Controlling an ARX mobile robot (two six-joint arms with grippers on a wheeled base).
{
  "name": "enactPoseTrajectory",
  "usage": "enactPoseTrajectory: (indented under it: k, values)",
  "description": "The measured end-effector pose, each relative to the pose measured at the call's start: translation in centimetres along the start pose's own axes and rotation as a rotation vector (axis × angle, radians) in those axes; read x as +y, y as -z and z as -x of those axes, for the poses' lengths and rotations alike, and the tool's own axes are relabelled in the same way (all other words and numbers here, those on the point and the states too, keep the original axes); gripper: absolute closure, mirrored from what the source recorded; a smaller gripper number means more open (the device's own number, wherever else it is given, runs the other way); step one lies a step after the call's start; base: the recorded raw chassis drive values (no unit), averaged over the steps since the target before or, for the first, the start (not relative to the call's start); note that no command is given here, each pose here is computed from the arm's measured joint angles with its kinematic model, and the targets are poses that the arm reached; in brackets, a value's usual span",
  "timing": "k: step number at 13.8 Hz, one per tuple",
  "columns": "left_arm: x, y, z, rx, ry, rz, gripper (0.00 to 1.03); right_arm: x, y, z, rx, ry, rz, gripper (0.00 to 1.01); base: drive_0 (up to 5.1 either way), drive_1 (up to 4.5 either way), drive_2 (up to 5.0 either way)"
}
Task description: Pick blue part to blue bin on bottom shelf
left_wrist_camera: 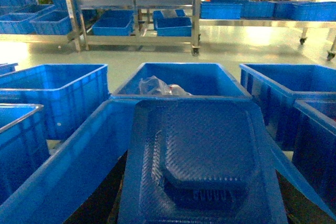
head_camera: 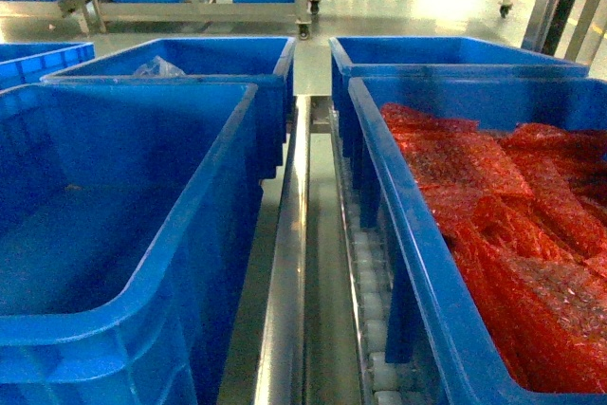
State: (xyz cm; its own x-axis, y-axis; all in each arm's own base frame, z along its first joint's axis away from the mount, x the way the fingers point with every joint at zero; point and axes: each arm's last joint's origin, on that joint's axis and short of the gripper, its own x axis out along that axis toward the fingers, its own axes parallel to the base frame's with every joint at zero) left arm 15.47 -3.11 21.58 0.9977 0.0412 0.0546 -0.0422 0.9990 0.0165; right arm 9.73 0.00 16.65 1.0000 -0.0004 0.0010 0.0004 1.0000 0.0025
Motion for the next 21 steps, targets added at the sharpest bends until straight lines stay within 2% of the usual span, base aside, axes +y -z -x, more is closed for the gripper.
enactPoseTrajectory:
  k: [1,2,5,7,8,11,15,16,17,18,19,20,21]
  values:
    - [-0.6,0.0,-1.4,0.010,0.015,0.004,0.60,0.0,0.0,0.0,0.000,0.000,0.000,0.03,0.0,0.00,0.0]
    - [-1.8,0.9,-3.2,0.075,0.046,0.004,0.40,0.0,0.0,0.0,0.000,0.000,0.000,0.03,0.0,0.00,0.0]
    - [-1.8,0.7,-3.1,0.063,0.045,0.010,0.03,0.0,0.0,0.0,0.000,0.000,0.000,0.03,0.0,0.00,0.0]
    - [-1.8,0.7,-3.1,0.062,0.045,0.012,0.05,0.0,0.0,0.0,0.000,0.000,0.000,0.03,0.0,0.00,0.0]
    - [-1.6,0.7,-3.1,0.068,0.041,0.009,0.11,0.0,0.0,0.0,0.000,0.000,0.000,0.03,0.0,0.00,0.0]
    - [0.4,2.0,-1.1,0.061,0.033,0.012,0.49,0.0,0.0,0.0,0.000,0.000,0.000,0.03,0.0,0.00,0.0]
    - [1.7,3.1,0.9,0.059,0.039,0.014,1.02,0.0,0.0,0.0,0.000,0.000,0.000,0.03,0.0,0.00,0.0]
    - [2.0,3.5,1.3,0.063,0.038,0.015,1.01,0.0,0.0,0.0,0.000,0.000,0.000,0.03,0.0,0.00,0.0]
    - [2.5,3.7,1.7,0.068,0.058,0.016,1.01,0.0,0.0,0.0,0.000,0.000,0.000,0.03,0.0,0.00,0.0]
    - [3.1,3.9,2.0,0.066,0.034,0.016,1.01,0.0,0.0,0.0,0.001,0.000,0.000,0.03,0.0,0.00,0.0]
    - [3.2,3.9,2.4,0.059,0.035,0.017,1.01,0.0,0.0,0.0,-0.001,0.000,0.000,0.03,0.0,0.00,0.0]
    - [3.1,4.7,2.9,0.056,0.044,0.017,1.01,0.0,0.0,0.0,0.000,0.000,0.000,0.03,0.0,0.00,0.0]
    - [3.2,4.4,3.4,0.042,0.042,0.017,1.01,0.0,0.0,0.0,0.000,0.000,0.000,0.03,0.0,0.00,0.0]
